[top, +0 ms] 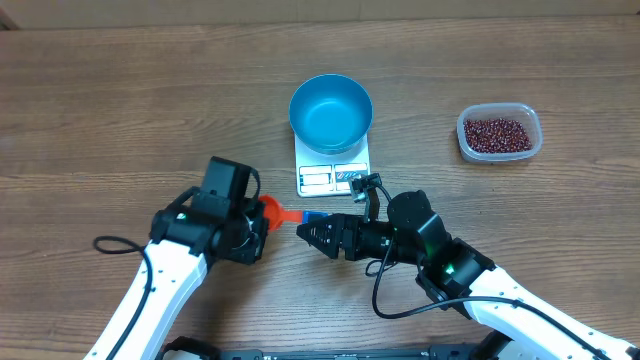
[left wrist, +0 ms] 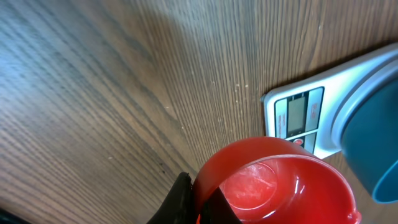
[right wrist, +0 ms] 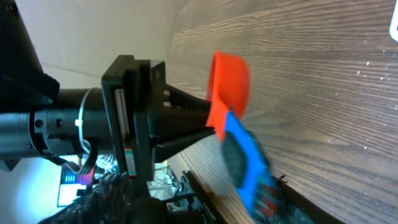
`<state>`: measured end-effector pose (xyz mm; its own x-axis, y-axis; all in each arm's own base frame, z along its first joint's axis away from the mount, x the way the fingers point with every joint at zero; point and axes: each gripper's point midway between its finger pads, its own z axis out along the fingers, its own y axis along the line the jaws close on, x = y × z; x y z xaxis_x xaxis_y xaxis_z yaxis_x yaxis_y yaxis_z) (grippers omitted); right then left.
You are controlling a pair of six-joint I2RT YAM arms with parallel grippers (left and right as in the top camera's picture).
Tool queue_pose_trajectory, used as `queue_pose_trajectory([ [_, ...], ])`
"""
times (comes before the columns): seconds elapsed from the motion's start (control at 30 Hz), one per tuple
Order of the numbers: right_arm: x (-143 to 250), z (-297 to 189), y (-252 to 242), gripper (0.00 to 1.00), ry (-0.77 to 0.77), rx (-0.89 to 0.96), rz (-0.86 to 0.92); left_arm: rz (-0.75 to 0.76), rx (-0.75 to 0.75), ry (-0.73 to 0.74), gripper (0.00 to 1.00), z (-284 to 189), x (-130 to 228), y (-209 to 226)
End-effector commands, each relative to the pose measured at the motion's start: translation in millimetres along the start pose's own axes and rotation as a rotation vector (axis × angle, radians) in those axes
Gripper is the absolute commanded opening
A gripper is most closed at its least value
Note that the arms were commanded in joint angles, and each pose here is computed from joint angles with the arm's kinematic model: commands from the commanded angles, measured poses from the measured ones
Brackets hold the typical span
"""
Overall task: Scoop item into bowl and weigh 150g on scale
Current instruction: 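Bring the right gripper toward the blue handle held by the left gripper, then close the right gripper on the blue scoop handle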
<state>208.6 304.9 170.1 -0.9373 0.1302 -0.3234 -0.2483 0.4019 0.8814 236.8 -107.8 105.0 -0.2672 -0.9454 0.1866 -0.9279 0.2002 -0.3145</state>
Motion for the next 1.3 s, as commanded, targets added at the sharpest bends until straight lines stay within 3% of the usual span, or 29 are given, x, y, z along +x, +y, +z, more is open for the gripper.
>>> queue_pose_trajectory([
  [0.0,-9,2,8,0.64,-0.046,0.004,0.003,0.01,-0.004,0.001,0.04,7,6,-8],
  [0.83,-16,13,-25,0.62,-0.085,0.115,0.032,0.116,-0.047,0.103,0.04,20,24,-5],
  [0.97,-17,14,-18,0.53,-0.087,0.083,0.018,0.135,-0.046,0.103,0.04,20,25,-5],
  [1.27,-17,14,-18,0.46,-0.088,0.083,0.018,0.141,-0.044,0.105,0.04,20,25,-5],
])
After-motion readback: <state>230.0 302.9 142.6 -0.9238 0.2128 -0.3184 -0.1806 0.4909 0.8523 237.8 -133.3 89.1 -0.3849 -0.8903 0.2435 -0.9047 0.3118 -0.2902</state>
